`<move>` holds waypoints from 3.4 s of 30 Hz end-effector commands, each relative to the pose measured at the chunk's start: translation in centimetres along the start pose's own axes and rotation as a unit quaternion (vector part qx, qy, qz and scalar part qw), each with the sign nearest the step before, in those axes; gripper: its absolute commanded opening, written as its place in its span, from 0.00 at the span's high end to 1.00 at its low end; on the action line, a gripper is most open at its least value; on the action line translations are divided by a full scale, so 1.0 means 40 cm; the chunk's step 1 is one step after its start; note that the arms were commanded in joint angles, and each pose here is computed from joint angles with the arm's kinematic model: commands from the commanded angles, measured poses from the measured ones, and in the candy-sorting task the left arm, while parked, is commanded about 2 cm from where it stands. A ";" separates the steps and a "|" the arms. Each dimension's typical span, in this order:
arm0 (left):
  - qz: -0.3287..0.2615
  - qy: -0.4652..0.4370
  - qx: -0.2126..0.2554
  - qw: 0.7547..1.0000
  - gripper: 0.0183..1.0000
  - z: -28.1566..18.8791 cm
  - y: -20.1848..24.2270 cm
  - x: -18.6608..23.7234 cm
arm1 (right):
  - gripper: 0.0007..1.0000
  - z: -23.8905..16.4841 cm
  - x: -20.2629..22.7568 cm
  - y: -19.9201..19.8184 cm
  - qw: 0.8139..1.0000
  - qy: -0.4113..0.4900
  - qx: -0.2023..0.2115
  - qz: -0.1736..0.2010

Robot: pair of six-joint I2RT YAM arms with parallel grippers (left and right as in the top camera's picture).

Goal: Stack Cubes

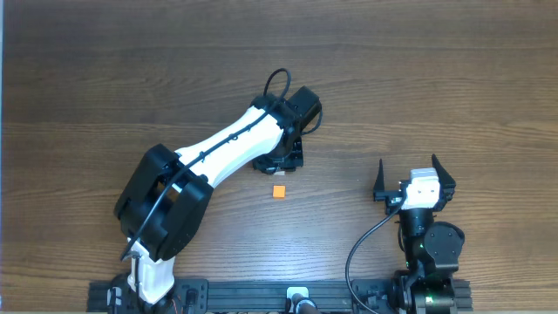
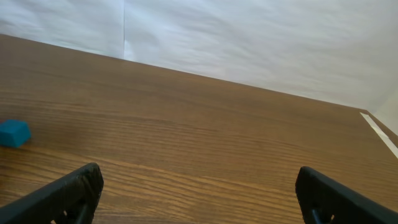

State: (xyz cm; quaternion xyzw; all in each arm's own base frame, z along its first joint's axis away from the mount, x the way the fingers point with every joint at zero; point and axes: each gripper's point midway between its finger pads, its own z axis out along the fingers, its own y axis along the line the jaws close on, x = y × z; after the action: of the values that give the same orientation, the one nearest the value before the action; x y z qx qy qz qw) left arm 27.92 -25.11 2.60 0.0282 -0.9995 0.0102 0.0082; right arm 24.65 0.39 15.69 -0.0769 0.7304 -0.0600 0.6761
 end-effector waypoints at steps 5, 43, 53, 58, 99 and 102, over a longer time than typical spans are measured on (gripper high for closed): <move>0.006 0.003 0.001 1.000 0.72 0.008 -0.003 -0.009 | 0.01 0.000 0.003 0.000 1.000 0.000 -0.001 0.003; 0.017 -0.002 0.004 1.000 0.68 0.008 -0.007 -0.015 | 0.01 0.000 0.003 0.000 1.000 0.000 -0.001 0.003; 0.015 0.001 0.007 1.000 0.62 0.007 -0.009 -0.012 | 0.01 0.000 0.003 0.001 1.000 0.000 -0.001 0.003; 0.014 0.001 0.009 1.000 0.50 0.004 -0.012 -0.010 | 0.01 0.000 0.003 0.000 1.000 0.000 -0.001 0.003; -0.016 -0.012 0.012 1.000 0.40 0.026 0.018 0.176 | 0.01 0.000 0.003 0.000 1.000 0.000 -0.001 0.003; -0.018 -0.017 0.013 1.000 0.40 0.033 0.015 0.166 | 0.01 0.000 0.003 0.000 1.000 0.000 -0.001 0.003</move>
State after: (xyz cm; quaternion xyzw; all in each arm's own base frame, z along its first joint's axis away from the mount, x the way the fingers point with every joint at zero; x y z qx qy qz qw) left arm 20.74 -25.51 2.01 0.0341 -0.9988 0.0362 -0.0032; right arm 24.65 0.38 15.69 -0.0766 0.7304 -0.0600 0.6761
